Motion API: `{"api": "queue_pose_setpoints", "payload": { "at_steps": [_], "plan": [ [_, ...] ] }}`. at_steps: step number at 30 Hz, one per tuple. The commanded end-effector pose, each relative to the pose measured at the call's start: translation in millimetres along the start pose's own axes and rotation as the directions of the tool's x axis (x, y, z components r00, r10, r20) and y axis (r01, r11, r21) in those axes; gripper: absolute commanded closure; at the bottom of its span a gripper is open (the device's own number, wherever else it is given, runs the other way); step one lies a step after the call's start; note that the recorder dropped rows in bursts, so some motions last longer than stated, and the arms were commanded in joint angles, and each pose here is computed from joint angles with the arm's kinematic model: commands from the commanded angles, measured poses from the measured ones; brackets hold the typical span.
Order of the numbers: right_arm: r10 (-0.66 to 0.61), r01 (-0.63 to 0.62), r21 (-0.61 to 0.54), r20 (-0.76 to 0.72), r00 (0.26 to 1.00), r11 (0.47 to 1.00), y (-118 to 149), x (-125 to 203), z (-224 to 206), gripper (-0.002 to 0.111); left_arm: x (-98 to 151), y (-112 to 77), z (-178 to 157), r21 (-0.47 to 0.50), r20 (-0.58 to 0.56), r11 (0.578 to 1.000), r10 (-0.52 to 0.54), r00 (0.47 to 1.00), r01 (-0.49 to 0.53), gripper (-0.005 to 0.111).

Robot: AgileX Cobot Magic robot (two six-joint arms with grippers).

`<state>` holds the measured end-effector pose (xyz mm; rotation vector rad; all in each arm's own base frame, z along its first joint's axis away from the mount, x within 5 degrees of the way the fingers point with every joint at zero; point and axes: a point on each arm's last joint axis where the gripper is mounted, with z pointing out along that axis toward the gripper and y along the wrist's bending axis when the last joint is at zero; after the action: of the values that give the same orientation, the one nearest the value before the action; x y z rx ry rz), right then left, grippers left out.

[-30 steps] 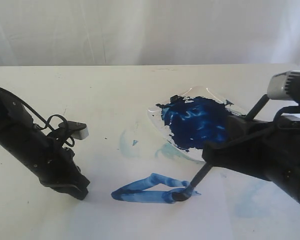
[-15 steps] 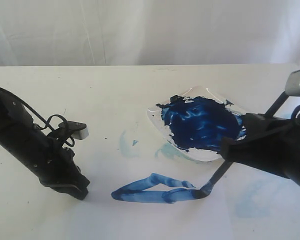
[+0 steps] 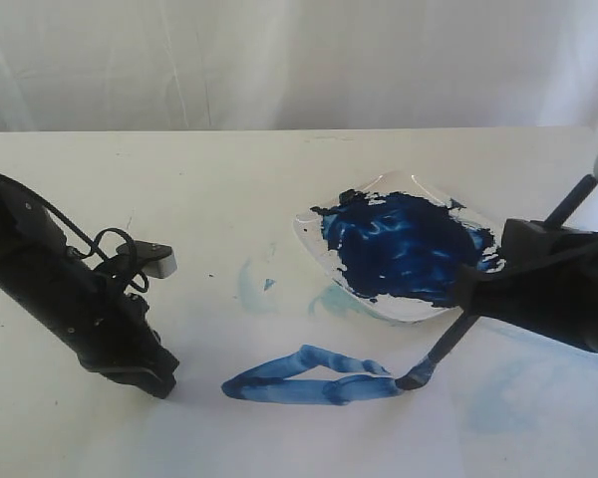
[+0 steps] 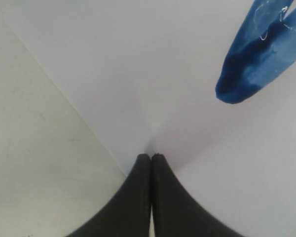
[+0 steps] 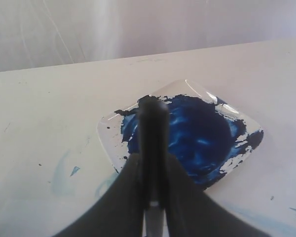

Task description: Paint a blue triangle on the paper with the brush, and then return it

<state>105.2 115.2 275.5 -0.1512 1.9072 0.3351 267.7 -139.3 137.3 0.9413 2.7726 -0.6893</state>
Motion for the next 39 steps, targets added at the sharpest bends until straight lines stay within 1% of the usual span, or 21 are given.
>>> {"api": "queue_pose_setpoints", "payload": {
  "at_steps": [1, 6, 11, 21, 25, 29, 30, 33, 39],
  "plan": [
    [0.001, 0.001, -0.043, 0.053, 0.999, 0.999, 0.9, -5.1, -2.3, 0.108, 2.8, -2.4, 2.6, 0.021, -0.016, 1.0, -0.01, 1.0, 0.01, 0.107],
    [0.019, -0.01, -0.098, 0.094, 0.995, 0.995, 5.4, -9.1, -3.2, 0.108, 2.8, -2.4, 2.6, 0.021, -0.016, 1.0, -0.01, 1.0, 0.01, 0.107],
    [-0.002, 0.009, -0.087, 0.077, 0.997, 0.996, 10.0, -4.4, 1.9, 0.108, 2.8, -2.4, 2.6, 0.021, -0.016, 1.0, -0.01, 1.0, 0.01, 0.107],
    [-0.003, 0.009, -0.083, 0.065, 0.998, 0.997, 15.3, 0.2, 7.2, 0.108, 2.8, -2.4, 2.6, 0.021, -0.016, 1.0, -0.01, 1.0, 0.01, 0.107],
    [0.001, 0.0, -0.043, 0.037, 0.999, 0.999, 11.6, 2.8, 7.6, 0.108, 2.8, -2.4, 2.6, 0.021, -0.016, 1.0, -0.01, 1.0, 0.01, 0.107],
    [0.013, -0.012, -0.031, 0.027, 1.0, 0.999, 10.2, 3.4, 7.4, 0.108, 2.8, -2.4, 2.6, 0.021, -0.016, 1.0, -0.01, 1.0, 0.01, 0.107],
    [-0.013, 0.013, -0.016, 0.021, 1.0, 1.0, 8.9, 4.1, 7.4, 0.108, 2.8, -2.4, 2.6, 0.021, -0.016, 1.0, -0.01, 1.0, 0.01, 0.107],
    [-0.014, 0.014, 0.031, 0.005, 1.0, 0.999, 4.6, 5.4, 7.4, 0.108, 2.8, -2.4, 2.6, 0.021, -0.016, 1.0, -0.01, 1.0, 0.01, 0.107],
    [-0.018, 0.018, 0.038, -0.008, 1.0, 0.999, 3.4, 6.3, 6.9, 0.108, 2.8, -2.4, 2.6, 0.021, -0.016, 1.0, -0.01, 1.0, 0.01, 0.107]
  ]
}}
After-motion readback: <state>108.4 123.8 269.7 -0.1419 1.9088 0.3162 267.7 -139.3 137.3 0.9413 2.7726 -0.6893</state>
